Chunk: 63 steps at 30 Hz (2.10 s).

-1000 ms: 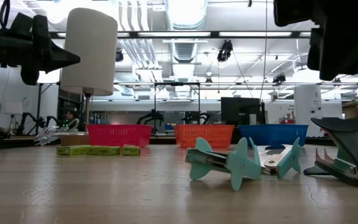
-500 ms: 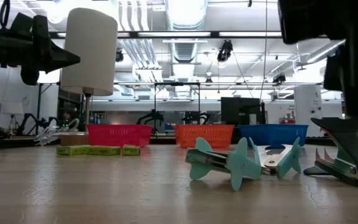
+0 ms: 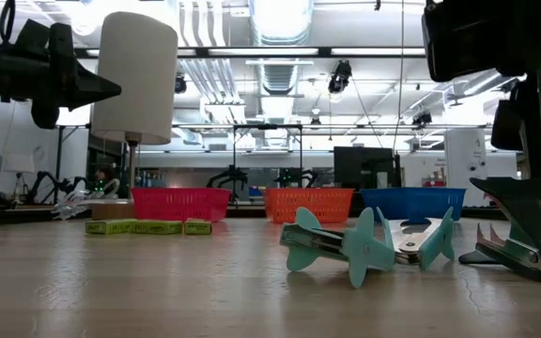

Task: Pick and place Stapler, Stapler remover, tape
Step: Put the black staple remover into the orange bin

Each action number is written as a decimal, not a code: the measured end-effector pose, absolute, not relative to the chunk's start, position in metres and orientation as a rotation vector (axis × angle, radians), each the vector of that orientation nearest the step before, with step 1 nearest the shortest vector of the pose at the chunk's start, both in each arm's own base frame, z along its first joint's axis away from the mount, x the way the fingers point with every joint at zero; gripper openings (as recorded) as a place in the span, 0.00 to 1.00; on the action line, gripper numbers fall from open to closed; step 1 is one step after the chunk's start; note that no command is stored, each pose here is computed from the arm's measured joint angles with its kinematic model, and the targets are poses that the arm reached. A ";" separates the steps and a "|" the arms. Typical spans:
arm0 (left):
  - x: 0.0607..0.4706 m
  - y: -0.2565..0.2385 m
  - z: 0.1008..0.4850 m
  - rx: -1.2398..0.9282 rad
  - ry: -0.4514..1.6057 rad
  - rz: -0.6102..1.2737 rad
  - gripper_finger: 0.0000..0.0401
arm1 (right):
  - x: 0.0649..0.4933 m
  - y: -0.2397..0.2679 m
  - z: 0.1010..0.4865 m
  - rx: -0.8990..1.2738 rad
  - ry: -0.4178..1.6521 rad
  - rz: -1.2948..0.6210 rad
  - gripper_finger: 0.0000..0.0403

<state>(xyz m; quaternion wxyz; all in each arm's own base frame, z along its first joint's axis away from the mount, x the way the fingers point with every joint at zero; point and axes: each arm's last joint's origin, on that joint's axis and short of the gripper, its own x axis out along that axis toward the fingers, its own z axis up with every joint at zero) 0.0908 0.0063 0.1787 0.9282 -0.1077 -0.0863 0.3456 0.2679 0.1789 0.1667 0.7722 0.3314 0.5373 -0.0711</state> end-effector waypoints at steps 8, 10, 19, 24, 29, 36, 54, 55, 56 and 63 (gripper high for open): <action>0.091 0.006 0.179 -0.221 -0.176 0.708 0.06 | 0.270 0.178 0.162 0.704 1.169 -0.160 0.31; 0.091 0.006 0.179 -0.221 -0.177 0.708 0.06 | 0.270 0.177 0.162 0.701 1.168 -0.159 0.30; 0.091 0.006 0.179 -0.220 -0.176 0.708 0.06 | 0.275 0.173 0.162 0.684 1.153 -0.145 0.23; 0.091 0.006 0.179 -0.220 -0.176 0.708 0.06 | 0.276 0.172 0.162 0.682 1.150 -0.132 0.17; 0.091 0.006 0.179 -0.221 -0.177 0.708 0.06 | 0.276 0.172 0.162 0.681 1.153 -0.127 0.11; 0.091 0.006 0.179 -0.220 -0.176 0.708 0.06 | 0.276 0.172 0.162 0.670 1.152 -0.116 0.05; 0.091 0.006 0.179 -0.220 -0.176 0.708 0.06 | 0.282 0.151 0.183 0.638 1.077 -0.092 0.02; 0.091 0.006 0.179 -0.220 -0.176 0.708 0.06 | 0.283 0.148 0.184 0.636 1.070 -0.092 0.02; 0.091 0.006 0.179 -0.220 -0.176 0.708 0.06 | 0.284 0.146 0.186 0.630 1.064 -0.089 0.02; 0.091 0.006 0.178 -0.220 -0.175 0.708 0.06 | 0.293 0.118 0.196 0.593 1.006 -0.096 0.02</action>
